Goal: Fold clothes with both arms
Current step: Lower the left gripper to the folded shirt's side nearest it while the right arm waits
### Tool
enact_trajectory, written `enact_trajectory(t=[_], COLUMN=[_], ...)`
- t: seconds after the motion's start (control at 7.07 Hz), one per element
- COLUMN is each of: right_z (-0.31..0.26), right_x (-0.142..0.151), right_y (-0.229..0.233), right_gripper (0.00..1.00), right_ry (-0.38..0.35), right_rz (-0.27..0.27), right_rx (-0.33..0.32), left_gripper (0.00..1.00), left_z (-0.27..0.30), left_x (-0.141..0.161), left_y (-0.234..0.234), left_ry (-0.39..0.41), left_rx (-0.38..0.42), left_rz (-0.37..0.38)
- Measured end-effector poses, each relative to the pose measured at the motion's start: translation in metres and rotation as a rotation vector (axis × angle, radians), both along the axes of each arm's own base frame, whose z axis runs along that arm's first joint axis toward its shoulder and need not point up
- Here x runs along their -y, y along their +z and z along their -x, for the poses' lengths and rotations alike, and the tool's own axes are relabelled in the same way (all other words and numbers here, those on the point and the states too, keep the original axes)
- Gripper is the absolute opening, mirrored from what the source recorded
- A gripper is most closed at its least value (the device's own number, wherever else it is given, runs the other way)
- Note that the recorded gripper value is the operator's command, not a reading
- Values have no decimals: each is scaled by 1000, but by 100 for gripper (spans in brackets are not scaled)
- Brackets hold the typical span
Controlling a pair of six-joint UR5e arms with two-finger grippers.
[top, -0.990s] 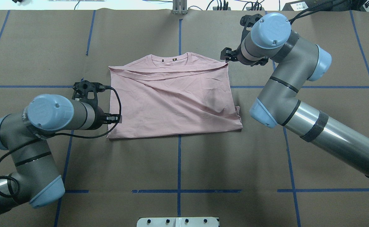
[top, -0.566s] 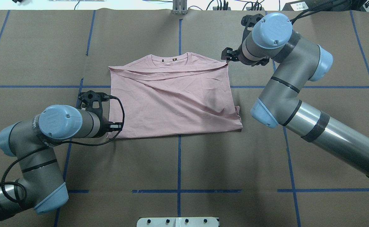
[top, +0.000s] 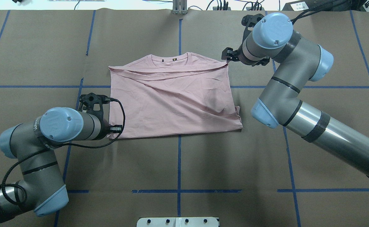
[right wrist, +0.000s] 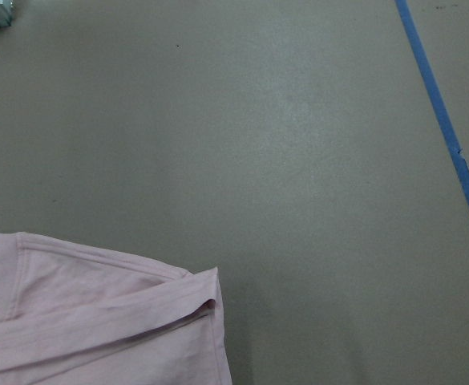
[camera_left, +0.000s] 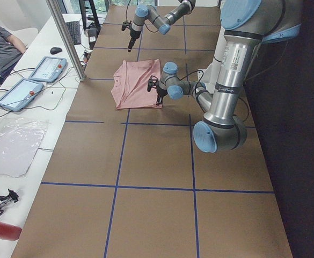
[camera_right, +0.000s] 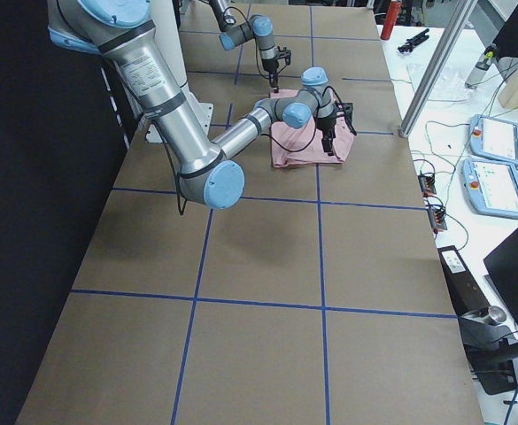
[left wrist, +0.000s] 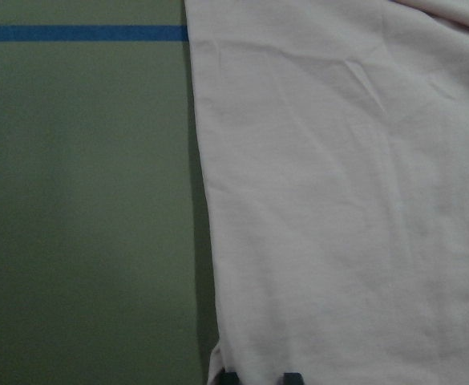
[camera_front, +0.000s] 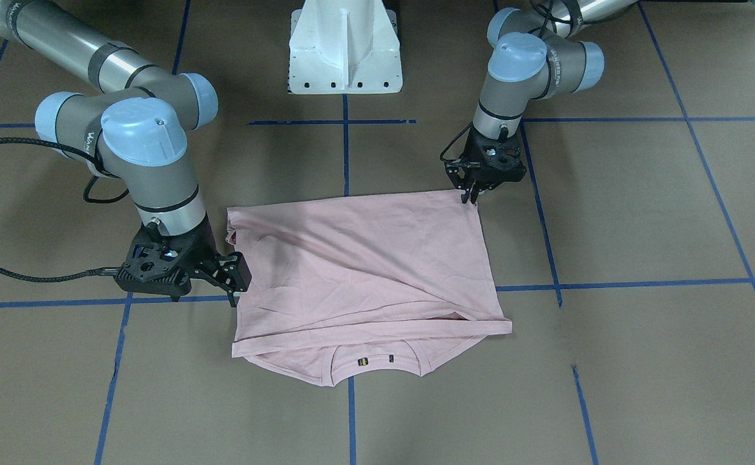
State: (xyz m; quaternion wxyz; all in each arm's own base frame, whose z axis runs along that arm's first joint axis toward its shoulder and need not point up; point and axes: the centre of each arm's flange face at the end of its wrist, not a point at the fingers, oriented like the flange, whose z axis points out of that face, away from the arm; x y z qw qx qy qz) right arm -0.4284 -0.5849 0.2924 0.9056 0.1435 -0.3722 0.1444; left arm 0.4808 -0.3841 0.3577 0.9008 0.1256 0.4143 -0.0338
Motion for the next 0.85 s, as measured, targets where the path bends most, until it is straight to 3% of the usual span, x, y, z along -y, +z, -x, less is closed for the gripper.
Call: enact_trajectory(t=[0.14,0.42,0.57,0.85], right_z=[0,-1,-1,-2], right_x=[0,-1,-1,-2], right_y=[1,5,7,11], right_gripper=[100,100,100,100], right_ry=[0,3,7,15], right_rz=[1,4,6,13], right_rx=[-1,-5,-7,-9], left_gripper=[0,0,0,0], left_z=[2,20,44,89], left_x=[-2,14,47,147], left_y=[-2,3,14,46], left_ry=[11,64,68,43], left_rx=[-1,46,99,226], left_rz=[-12,-113,-181,-276])
